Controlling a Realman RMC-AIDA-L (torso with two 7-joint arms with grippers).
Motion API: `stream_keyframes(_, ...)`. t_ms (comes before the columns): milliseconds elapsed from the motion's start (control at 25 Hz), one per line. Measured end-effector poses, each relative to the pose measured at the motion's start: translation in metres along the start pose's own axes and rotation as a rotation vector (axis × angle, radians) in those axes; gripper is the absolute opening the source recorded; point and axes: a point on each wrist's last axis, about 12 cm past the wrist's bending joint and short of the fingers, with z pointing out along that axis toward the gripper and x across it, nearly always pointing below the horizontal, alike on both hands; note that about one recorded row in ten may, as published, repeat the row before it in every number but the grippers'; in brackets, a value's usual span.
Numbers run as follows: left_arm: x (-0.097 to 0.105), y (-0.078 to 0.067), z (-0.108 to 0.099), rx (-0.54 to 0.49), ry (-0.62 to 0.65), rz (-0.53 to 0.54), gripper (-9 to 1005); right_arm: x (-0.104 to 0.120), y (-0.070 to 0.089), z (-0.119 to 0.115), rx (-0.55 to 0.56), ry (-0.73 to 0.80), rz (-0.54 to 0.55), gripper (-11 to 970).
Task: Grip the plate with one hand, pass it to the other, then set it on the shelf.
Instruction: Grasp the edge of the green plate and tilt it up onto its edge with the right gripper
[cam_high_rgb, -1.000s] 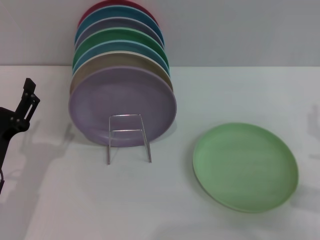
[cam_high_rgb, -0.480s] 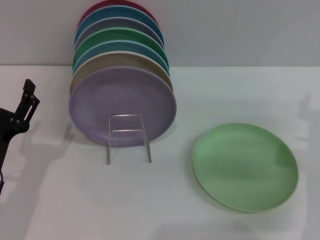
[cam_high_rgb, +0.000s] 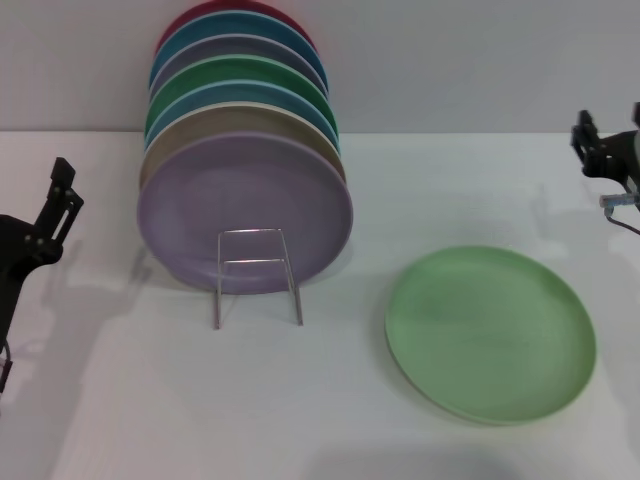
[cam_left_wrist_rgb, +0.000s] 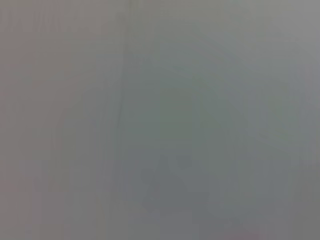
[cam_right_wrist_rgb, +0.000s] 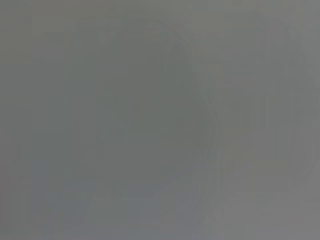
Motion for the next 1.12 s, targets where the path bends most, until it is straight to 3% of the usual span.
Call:
stream_keyframes(200, 0.001, -0.003, 0.001, 0.021, 0.003, -0.003, 850, 0.002, -0.010, -0.002, -0.073, 0.022, 0.041, 593)
stream_keyframes(360, 0.001, -0.007, 0.002, 0.040, 0.007, -0.006, 850, 0.011, -0.018, 0.018, -0.159, 0.082, 0.072, 593)
stream_keyframes(520, 0.001, -0.009, 0.003, 0.047, 0.004, -0.011, 849, 0.008, -0.013, 0.028, -0.226, 0.088, 0.054, 590)
stream_keyframes(720, 0.001, -0.013, 0.008, 0.043, 0.006, -0.032, 848, -0.006, -0.003, 0.037, -0.273, 0.039, -0.056, 588)
stream_keyframes(880, 0.001, -0.017, 0.013, 0.042, 0.007, -0.043, 847, -0.019, 0.001, 0.040, -0.236, -0.007, -0.096, 587)
stream_keyframes(1120, 0.000, -0.015, 0.016, 0.024, 0.000, -0.043, 845, -0.033, 0.023, 0.027, -0.021, -0.114, -0.367, 586)
